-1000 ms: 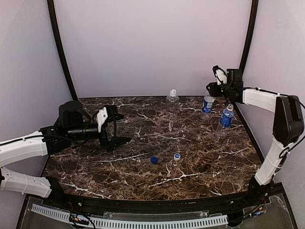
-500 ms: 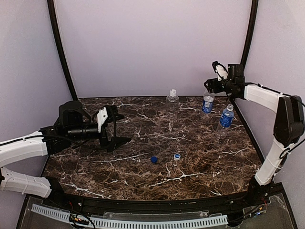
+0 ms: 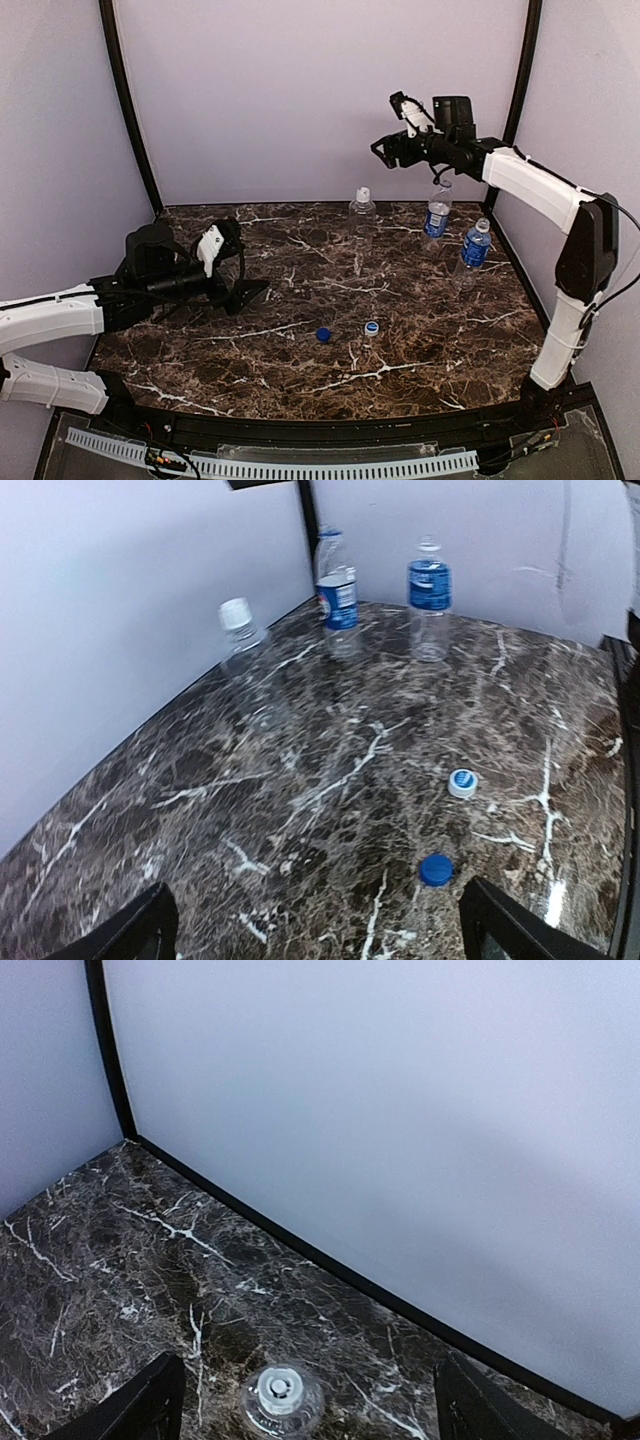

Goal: Unscrew the bottle caps

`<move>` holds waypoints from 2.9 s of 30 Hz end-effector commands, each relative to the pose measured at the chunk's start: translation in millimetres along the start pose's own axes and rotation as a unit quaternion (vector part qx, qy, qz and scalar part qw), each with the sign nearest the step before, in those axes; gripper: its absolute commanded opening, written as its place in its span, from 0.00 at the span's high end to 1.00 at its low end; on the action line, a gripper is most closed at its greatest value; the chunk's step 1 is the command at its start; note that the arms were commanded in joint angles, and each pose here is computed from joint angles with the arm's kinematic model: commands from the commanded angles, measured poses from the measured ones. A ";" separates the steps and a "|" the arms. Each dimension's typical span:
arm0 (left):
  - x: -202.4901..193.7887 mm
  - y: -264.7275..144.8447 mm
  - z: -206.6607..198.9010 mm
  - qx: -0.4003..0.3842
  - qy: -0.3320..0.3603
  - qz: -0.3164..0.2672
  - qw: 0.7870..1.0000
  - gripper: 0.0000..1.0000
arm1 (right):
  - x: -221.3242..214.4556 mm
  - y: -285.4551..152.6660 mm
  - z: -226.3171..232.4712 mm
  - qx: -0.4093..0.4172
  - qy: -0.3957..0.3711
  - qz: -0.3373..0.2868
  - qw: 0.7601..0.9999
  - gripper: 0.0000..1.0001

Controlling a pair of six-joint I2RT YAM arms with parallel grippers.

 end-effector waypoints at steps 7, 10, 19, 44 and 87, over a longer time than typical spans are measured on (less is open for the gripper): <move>-55.7 -32.4 62.2 0.213 -0.135 0.030 0.967 0.01 | -47.1 76.4 43.3 0.035 0.029 0.112 0.993 0.14; -69.1 -40.2 66.9 0.226 -0.143 0.035 0.963 0.01 | -60.3 88.0 51.5 0.038 0.027 0.134 0.990 0.16; -76.5 -51.0 72.0 0.238 -0.157 0.022 0.958 0.00 | -82.6 103.9 62.2 0.055 0.045 0.160 0.985 0.48; -24.0 -31.2 48.4 0.044 -0.032 -0.016 0.998 0.04 | 27.8 16.0 167.8 0.264 0.026 0.014 0.964 1.00; 6.0 -10.0 46.0 0.091 0.080 -0.037 0.992 0.48 | 58.3 -31.0 266.4 0.317 0.059 -0.015 0.946 0.19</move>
Point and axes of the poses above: each gripper's point midway between its finger pads, its own y axis out along the fingers, its own z axis along the line the jaws close on, x = y × z, the point moved 8 cm from there along -y, back along the fingers, and after that the axes turned 9 degrees about -y, right-handed, at the moved point
